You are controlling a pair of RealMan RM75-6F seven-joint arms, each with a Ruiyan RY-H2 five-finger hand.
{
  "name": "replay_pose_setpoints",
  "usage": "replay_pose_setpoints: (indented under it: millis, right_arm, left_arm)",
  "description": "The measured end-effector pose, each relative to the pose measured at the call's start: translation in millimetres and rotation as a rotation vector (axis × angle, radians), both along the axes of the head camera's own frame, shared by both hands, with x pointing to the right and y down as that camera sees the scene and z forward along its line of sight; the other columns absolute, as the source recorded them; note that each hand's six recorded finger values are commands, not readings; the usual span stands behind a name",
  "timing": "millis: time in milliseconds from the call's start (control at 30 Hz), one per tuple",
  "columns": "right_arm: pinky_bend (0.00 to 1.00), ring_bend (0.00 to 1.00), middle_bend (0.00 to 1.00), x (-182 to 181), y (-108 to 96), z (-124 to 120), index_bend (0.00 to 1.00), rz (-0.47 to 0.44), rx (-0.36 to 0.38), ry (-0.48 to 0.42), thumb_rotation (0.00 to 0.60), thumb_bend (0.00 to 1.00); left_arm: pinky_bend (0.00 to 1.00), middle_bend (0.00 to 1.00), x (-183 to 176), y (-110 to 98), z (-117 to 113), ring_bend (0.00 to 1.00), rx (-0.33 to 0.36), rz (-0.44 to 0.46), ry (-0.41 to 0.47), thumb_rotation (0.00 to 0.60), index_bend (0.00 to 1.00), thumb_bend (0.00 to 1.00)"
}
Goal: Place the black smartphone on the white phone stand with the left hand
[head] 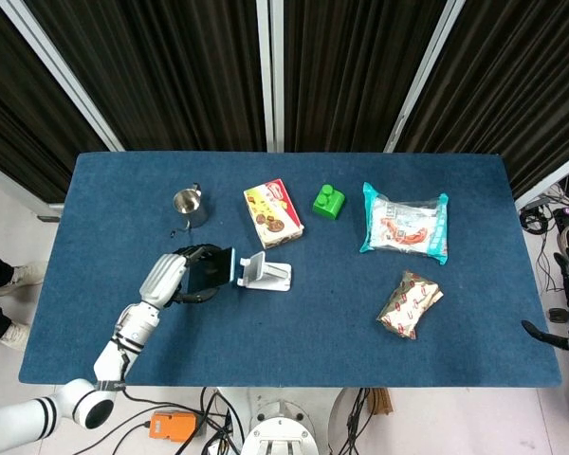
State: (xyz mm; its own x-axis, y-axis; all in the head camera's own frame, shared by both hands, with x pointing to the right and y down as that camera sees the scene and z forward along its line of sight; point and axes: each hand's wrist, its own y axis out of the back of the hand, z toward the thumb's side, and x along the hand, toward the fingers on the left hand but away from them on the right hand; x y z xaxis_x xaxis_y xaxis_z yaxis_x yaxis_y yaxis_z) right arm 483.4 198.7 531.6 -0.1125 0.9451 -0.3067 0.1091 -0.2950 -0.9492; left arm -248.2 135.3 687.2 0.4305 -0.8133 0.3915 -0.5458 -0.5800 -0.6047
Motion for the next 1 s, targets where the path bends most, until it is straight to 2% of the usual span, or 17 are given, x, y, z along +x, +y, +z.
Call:
replay_pose_setpoints:
  millis: [267, 533, 1000]
  right_arm:
    - [0.04, 0.00, 0.00, 4, 3, -4, 0.00, 0.015, -0.004, 0.010, 0.600, 0.05]
    - [0.04, 0.00, 0.00, 6, 7, -5, 0.00, 0.026, -0.010, 0.016, 0.600, 0.06]
    - [0.04, 0.00, 0.00, 9, 9, -3, 0.00, 0.035, -0.019, 0.015, 0.600, 0.06]
  left_arm:
    - [0.36, 0.46, 47, -15, 17, 0.34, -0.022, -0.004, 0.122, 0.600, 0.32, 0.25]
    - [0.36, 0.46, 73, -23, 33, 0.33, -0.029, -0.034, 0.168, 0.600, 0.32, 0.24]
    - [0.36, 0.46, 90, -18, 44, 0.33, -0.040, -0.056, 0.202, 0.600, 0.32, 0.24]
